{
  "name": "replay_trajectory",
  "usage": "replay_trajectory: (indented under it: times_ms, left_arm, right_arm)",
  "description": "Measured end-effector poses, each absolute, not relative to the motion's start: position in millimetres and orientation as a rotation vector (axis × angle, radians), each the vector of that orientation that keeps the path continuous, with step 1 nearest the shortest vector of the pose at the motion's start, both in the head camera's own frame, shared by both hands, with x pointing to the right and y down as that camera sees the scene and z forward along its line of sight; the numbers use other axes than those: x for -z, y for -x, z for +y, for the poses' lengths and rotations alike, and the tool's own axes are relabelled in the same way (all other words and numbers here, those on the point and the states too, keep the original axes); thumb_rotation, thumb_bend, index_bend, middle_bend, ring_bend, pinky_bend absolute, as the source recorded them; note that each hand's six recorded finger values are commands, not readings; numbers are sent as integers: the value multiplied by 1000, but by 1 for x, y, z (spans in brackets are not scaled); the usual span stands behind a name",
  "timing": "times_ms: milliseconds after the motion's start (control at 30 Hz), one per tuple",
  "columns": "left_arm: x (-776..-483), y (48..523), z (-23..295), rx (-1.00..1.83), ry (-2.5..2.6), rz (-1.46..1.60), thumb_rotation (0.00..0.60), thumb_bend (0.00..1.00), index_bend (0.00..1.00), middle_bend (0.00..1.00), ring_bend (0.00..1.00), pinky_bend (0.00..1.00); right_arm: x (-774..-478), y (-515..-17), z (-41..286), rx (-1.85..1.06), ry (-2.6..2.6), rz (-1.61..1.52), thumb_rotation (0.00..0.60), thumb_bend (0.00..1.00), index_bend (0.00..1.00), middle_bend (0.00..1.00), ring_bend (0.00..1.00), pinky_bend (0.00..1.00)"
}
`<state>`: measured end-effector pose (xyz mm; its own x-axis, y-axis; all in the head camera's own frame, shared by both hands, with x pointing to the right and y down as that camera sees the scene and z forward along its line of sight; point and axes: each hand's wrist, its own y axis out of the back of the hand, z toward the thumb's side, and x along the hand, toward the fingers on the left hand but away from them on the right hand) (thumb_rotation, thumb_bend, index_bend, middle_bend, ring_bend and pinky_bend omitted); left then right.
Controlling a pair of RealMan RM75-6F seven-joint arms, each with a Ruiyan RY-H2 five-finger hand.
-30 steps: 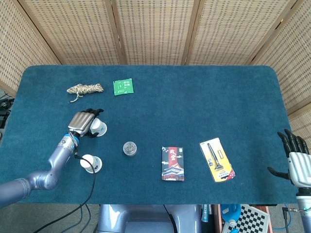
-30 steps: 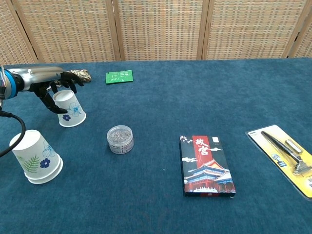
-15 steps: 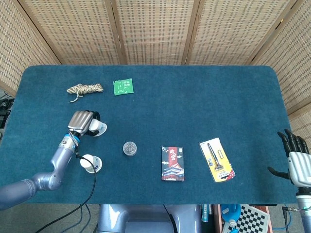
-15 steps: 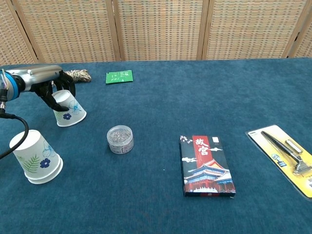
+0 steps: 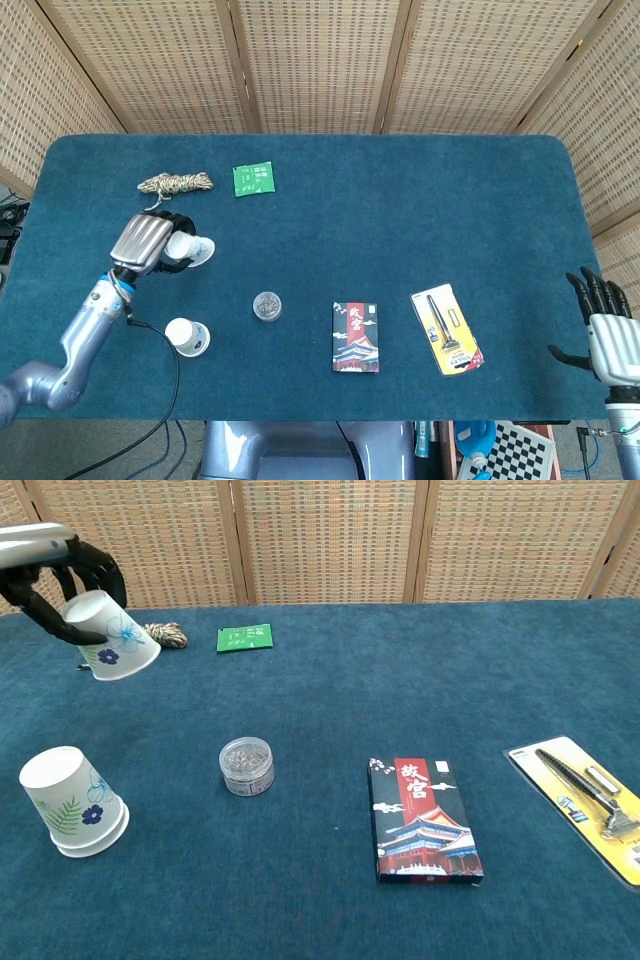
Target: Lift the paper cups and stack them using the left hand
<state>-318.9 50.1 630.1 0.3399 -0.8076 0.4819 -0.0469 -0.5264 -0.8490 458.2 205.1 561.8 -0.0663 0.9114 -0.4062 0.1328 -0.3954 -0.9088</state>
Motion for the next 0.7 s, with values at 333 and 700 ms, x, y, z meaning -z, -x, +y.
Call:
replay_trajectory:
  times_ms: [333, 700]
  left_arm:
    - [-578, 349, 108, 1096, 1945, 582, 600, 272, 430, 480, 356, 370]
    - [-577, 377, 147, 1068, 2065, 518, 600, 272, 431, 477, 356, 370]
  right_arm:
    - [-563, -452, 207, -1523, 1549, -1122, 600, 0, 0, 0, 0, 0]
    - [-562, -452, 207, -1522, 1545, -1127, 600, 0, 0, 0, 0, 0]
